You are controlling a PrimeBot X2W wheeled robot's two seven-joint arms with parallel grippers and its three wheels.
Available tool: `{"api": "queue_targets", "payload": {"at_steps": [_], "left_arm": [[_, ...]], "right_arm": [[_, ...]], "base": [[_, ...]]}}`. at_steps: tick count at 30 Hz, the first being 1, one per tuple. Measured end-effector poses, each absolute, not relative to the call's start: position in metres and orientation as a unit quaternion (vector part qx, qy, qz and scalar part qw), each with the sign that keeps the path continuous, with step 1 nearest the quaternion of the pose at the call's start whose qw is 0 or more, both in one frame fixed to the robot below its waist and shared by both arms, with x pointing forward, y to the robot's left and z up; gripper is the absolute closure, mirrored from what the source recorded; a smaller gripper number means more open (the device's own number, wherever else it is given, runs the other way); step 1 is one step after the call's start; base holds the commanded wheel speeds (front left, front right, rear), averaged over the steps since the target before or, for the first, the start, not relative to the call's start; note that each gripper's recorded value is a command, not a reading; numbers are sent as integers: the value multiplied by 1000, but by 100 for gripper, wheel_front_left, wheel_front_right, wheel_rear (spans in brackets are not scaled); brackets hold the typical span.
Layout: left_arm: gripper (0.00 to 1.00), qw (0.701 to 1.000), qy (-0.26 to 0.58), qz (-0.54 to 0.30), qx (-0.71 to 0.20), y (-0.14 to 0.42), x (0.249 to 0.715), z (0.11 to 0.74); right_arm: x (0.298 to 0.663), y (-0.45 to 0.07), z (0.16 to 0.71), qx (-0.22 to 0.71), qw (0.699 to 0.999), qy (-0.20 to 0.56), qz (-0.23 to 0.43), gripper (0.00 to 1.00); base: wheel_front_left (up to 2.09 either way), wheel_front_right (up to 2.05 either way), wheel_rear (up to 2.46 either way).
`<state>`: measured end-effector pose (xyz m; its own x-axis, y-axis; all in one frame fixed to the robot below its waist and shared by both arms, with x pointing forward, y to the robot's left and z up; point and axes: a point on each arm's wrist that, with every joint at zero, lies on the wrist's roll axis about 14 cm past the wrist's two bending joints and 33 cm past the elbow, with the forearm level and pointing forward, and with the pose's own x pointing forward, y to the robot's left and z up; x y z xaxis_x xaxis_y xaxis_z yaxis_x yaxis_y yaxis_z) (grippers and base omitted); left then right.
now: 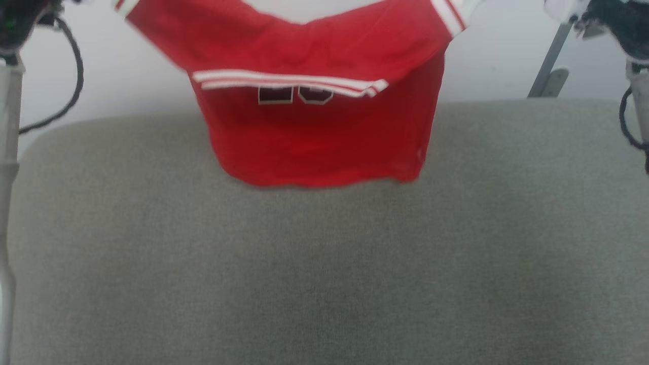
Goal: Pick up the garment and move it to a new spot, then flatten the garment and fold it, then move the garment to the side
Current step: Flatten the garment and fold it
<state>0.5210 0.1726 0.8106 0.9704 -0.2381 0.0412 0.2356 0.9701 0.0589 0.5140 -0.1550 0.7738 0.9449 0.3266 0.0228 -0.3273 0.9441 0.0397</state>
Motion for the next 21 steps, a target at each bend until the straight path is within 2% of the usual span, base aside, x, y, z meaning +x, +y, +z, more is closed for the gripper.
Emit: {"api": "queue_targets", "payload": {"at_steps": [6, 8, 16, 19, 21], "left_arm": [[100, 989, -81, -118, 24, 166, 563, 817], [100, 987, -109, -115, 24, 165, 577, 822], [100, 960, -258, -104, 38, 165, 622, 841], [100, 953, -282, -101, 42, 168, 634, 830], [100, 963, -249, -95, 40, 172, 646, 804]], "right_arm": [[562, -168, 773, 3, 989, -66, 129, 100], [579, -173, 780, -1, 987, -107, 116, 100], [633, -183, 784, -61, 966, -239, 81, 100], [649, -183, 773, -88, 963, -243, 76, 100], [658, -178, 757, -88, 966, -228, 79, 100]], "base": [[0, 0, 0], [0, 0, 0], [0, 0, 0], [0, 0, 0], [0, 0, 0]]}}
